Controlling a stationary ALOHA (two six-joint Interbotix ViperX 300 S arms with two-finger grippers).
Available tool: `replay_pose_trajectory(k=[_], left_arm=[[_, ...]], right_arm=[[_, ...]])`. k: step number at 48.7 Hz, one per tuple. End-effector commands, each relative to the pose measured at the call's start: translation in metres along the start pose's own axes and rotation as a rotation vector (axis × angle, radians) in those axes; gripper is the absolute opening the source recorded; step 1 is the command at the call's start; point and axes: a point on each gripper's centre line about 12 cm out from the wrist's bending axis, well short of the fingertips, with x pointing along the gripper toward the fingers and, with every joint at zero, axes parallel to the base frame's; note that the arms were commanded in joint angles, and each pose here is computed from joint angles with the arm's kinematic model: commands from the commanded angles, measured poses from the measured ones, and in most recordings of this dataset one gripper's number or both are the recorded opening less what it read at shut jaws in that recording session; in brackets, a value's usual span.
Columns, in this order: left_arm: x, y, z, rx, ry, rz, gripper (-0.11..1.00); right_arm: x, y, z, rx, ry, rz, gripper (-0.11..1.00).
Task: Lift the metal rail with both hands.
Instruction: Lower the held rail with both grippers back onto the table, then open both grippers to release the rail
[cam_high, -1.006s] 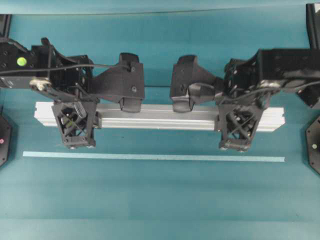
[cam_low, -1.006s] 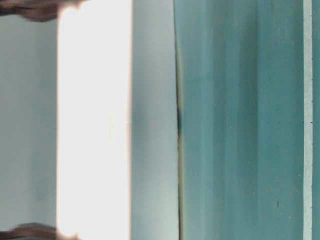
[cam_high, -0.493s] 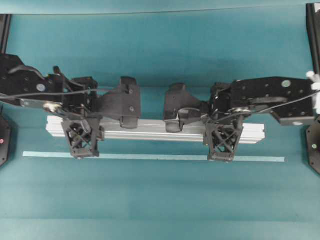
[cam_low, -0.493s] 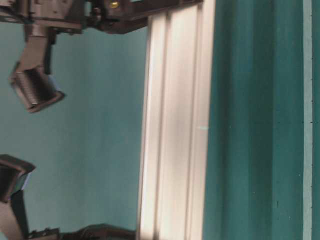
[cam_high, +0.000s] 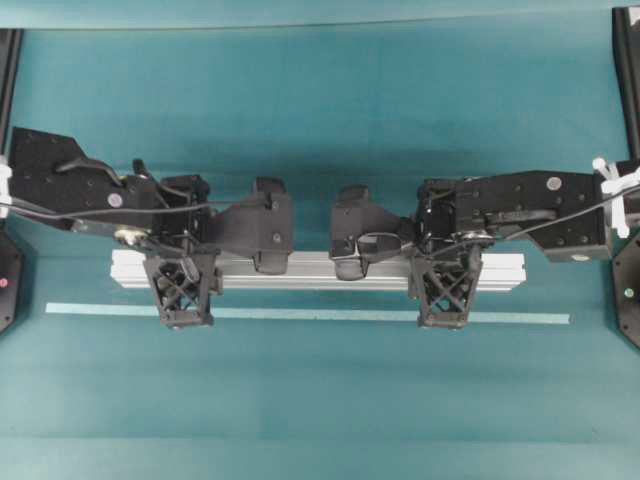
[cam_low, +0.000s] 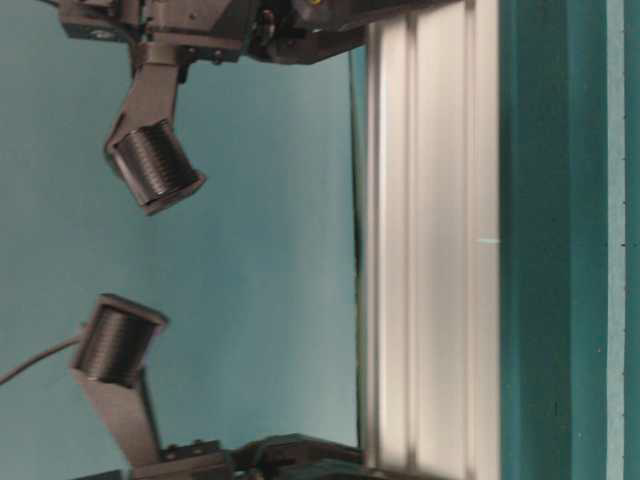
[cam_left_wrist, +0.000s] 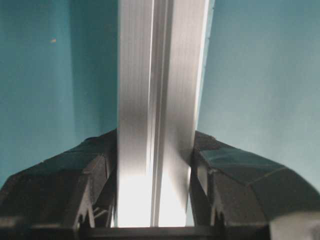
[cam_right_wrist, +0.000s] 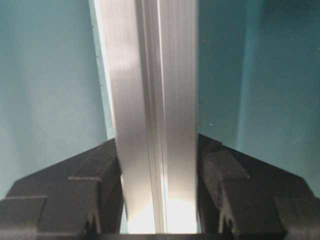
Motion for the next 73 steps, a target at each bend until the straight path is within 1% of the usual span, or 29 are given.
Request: replay_pose_trajectory(k=[1, 10, 15, 20, 27, 31, 37, 43, 57, 73], left_arm=[[-0.002, -0.001, 0.004, -0.008, -0.041, -0.003, 0.36], [0.009, -0.004, -0.001, -0.023, -0.041, -0.007, 0.36], [0.013, -0.005, -0.002, -0.033, -0.064, -0.011, 0.36], [0.019, -0.007, -0.005, -0.033, -0.075, -0.014, 0.36], [0.027, -0.006, -0.014, -0.037, -0.049, -0.011, 0.36], [0.030, -0.006, -0.016, -0.037, -0.052, -0.012, 0.36], [0.033, -0.005, -0.017, -0.027, -0.070, -0.013, 0.36], [0.035, -0.005, -0.016, -0.030, -0.081, -0.014, 0.36], [0.040, -0.005, -0.015, -0.031, -0.081, -0.015, 0.36], [0.043, -0.005, -0.017, -0.028, -0.070, -0.014, 0.36]], right_arm=[[0.002, 0.005, 0.004, -0.022, -0.023, 0.003, 0.35], [0.014, 0.012, 0.005, -0.038, -0.019, 0.004, 0.35], [0.021, 0.015, 0.007, -0.044, -0.021, 0.005, 0.35], [0.027, 0.015, 0.008, -0.045, -0.014, 0.005, 0.35], [0.032, 0.015, 0.007, -0.050, -0.005, 0.005, 0.35], [0.034, 0.014, 0.006, -0.049, -0.010, 0.004, 0.35], [0.037, 0.014, 0.003, -0.046, -0.008, 0.004, 0.35], [0.039, 0.014, 0.002, -0.044, -0.007, 0.004, 0.35], [0.046, 0.014, -0.002, -0.041, -0.008, 0.005, 0.35], [0.047, 0.015, 0.000, -0.041, -0.019, 0.006, 0.35]])
